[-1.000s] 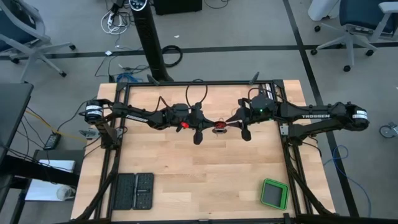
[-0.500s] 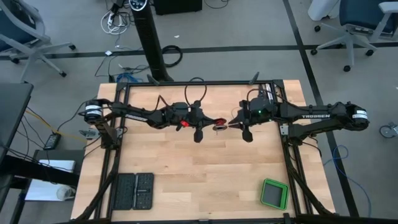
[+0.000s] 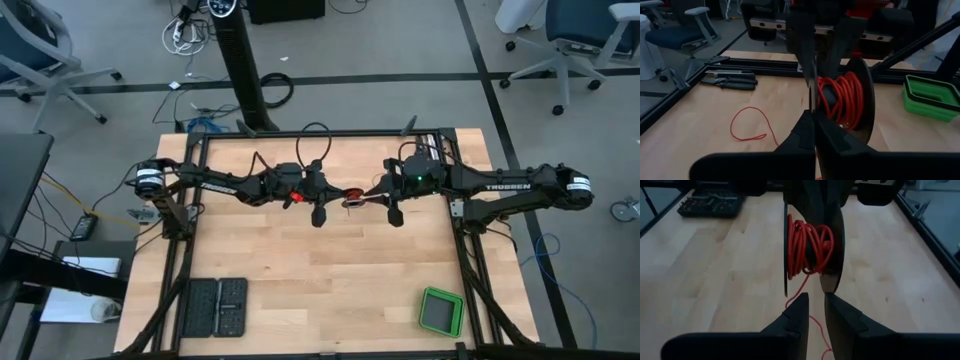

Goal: Coil cords
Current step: Coil the red wire cable onto the black spool

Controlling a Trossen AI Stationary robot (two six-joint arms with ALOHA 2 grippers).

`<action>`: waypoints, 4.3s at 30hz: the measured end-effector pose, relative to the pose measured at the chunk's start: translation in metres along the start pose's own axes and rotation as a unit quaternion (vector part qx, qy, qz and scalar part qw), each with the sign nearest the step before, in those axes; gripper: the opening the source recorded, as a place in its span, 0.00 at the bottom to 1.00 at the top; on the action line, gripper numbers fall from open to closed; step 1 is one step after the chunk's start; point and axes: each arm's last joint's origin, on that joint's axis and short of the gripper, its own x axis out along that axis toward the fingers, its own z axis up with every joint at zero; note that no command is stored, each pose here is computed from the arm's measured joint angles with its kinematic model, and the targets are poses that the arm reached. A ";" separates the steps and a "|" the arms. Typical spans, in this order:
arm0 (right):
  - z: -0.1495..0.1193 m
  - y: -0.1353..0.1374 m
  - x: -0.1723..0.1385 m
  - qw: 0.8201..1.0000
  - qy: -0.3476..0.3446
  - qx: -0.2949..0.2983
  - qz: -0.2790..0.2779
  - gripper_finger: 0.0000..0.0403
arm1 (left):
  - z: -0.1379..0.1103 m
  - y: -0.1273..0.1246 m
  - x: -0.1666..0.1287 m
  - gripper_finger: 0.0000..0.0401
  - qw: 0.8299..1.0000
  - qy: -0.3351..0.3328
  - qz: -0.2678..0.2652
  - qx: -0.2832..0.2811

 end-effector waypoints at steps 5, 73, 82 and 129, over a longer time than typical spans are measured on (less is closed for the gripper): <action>0.000 0.000 0.000 1.000 0.003 -0.003 0.000 0.14 | 0.000 0.000 0.000 0.00 1.000 0.000 0.000 0.000; 0.021 0.007 -0.006 0.994 -0.099 -0.034 -0.036 0.00 | 0.113 -0.012 -0.004 0.44 0.991 0.131 0.035 0.014; 0.024 0.007 -0.007 0.992 -0.111 -0.036 -0.038 0.00 | 0.104 -0.013 0.010 0.44 0.986 0.163 0.027 0.035; -0.084 0.015 0.018 0.993 -0.022 0.036 -0.108 0.22 | 0.131 -0.012 0.019 0.00 0.993 0.034 0.051 0.102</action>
